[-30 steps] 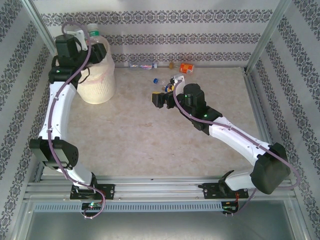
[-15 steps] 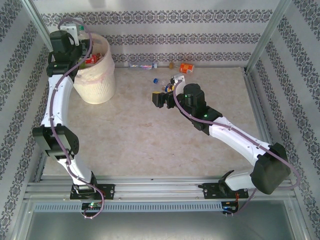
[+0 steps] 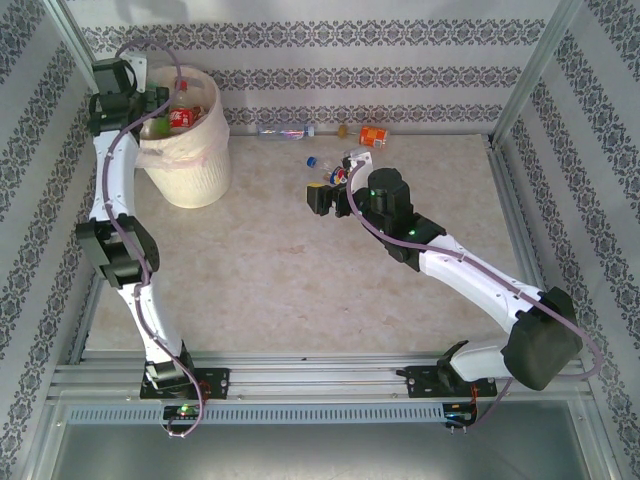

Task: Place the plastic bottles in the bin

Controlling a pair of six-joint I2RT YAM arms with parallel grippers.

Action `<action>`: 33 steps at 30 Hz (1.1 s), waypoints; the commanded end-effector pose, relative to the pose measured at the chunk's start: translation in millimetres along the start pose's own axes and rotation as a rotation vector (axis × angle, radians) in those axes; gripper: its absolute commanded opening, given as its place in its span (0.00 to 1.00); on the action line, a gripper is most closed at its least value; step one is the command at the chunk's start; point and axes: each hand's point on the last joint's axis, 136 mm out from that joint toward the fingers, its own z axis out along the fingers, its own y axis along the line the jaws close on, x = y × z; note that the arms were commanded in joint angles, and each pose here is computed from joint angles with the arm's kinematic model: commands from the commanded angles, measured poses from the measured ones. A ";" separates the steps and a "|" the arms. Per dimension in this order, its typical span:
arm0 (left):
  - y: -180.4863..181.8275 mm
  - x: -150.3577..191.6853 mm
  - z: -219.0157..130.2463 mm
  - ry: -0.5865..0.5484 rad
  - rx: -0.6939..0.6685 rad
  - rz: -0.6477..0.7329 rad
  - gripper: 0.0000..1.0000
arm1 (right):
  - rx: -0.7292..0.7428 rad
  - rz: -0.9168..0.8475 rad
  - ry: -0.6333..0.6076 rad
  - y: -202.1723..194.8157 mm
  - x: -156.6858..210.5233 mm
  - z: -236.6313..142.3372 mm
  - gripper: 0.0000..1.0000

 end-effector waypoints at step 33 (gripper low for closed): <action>-143.0 -64.7 -119.9 -0.082 0.414 -0.427 1.00 | 0.217 0.066 0.062 -91.0 16.7 -21.2 0.98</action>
